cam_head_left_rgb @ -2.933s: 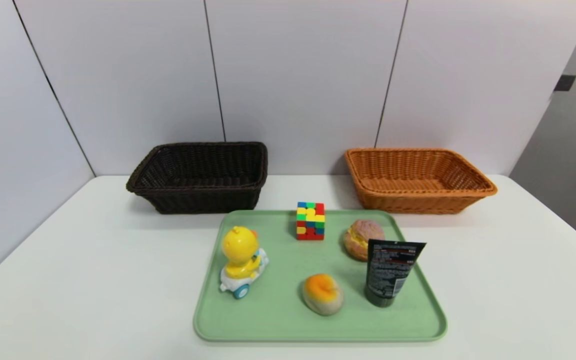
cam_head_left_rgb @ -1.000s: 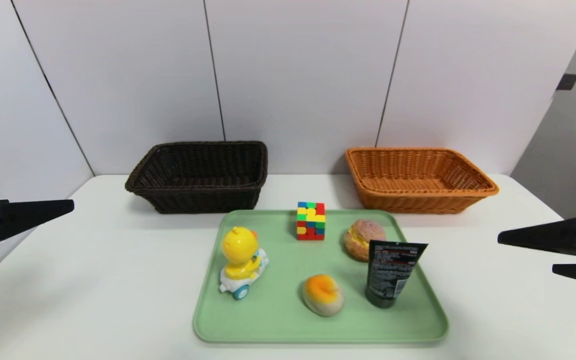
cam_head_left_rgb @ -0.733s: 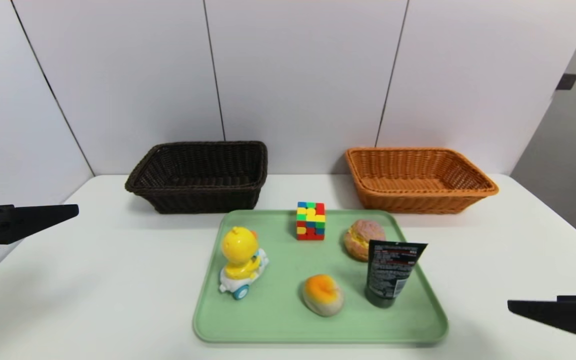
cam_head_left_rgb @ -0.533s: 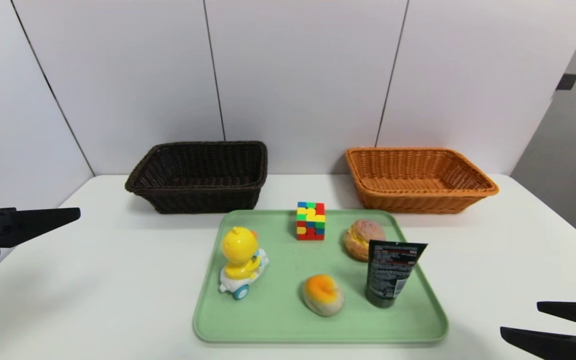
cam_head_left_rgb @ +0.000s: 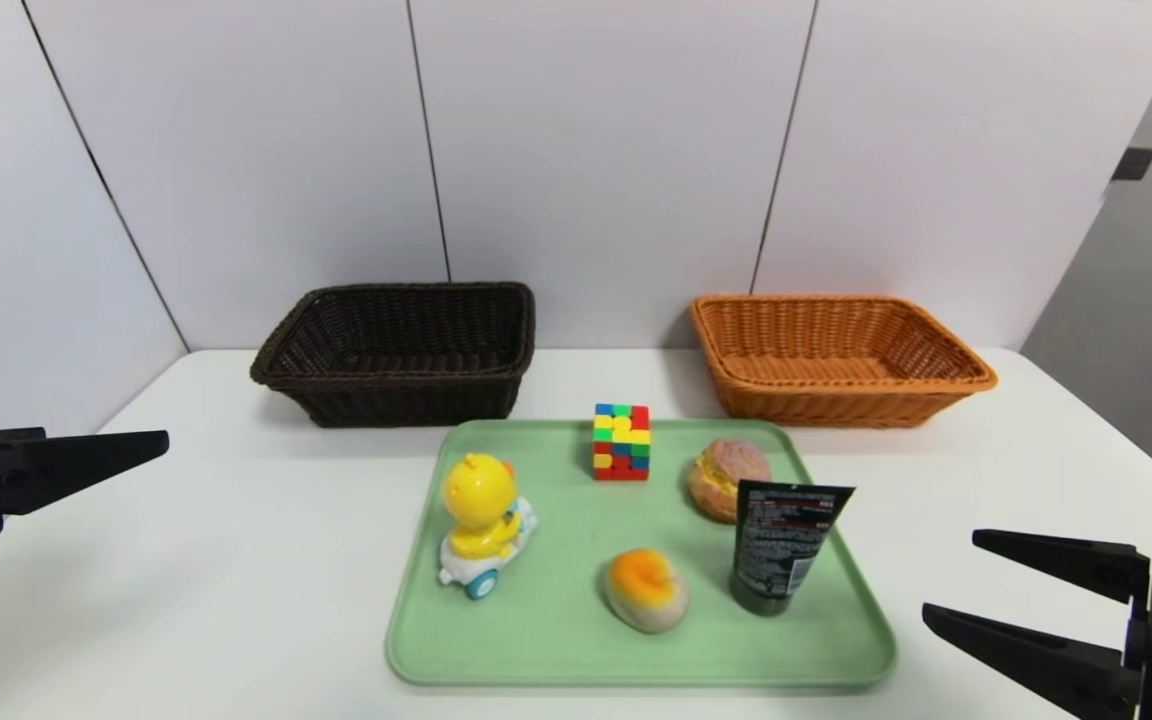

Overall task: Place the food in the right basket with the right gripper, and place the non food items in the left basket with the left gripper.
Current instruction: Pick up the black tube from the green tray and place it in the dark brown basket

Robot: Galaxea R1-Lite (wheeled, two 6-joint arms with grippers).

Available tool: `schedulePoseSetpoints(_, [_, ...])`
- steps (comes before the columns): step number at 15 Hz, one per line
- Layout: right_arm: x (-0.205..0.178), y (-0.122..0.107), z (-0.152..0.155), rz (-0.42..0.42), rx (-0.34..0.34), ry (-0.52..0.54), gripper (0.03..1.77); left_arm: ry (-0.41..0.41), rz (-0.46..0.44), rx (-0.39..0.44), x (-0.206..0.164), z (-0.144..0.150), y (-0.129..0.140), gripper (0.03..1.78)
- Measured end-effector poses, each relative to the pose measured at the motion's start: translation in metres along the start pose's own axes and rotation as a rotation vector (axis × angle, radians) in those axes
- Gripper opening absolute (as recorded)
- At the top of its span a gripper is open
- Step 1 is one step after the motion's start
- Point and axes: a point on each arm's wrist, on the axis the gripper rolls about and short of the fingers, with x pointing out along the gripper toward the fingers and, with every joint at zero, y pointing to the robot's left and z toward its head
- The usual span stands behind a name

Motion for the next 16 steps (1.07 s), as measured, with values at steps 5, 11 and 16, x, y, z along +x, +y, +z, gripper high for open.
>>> schedulePoseSetpoints(5, [0.039, -0.020, -0.003, -0.014, -0.044, -0.056, 1.70, 0.000, -0.001, 0.001, 0.000, 0.000, 0.000, 1.69])
schedulePoseSetpoints(11, [0.070, -0.031, -0.009, 0.026, -0.053, -0.055, 1.70, 0.017, -0.018, 0.008, 0.004, 0.000, -0.002, 1.69])
schedulePoseSetpoints(16, [0.079, -0.029, -0.016, 0.074, -0.043, -0.008, 1.70, 0.030, -0.021, 0.011, 0.009, 0.001, -0.002, 1.69])
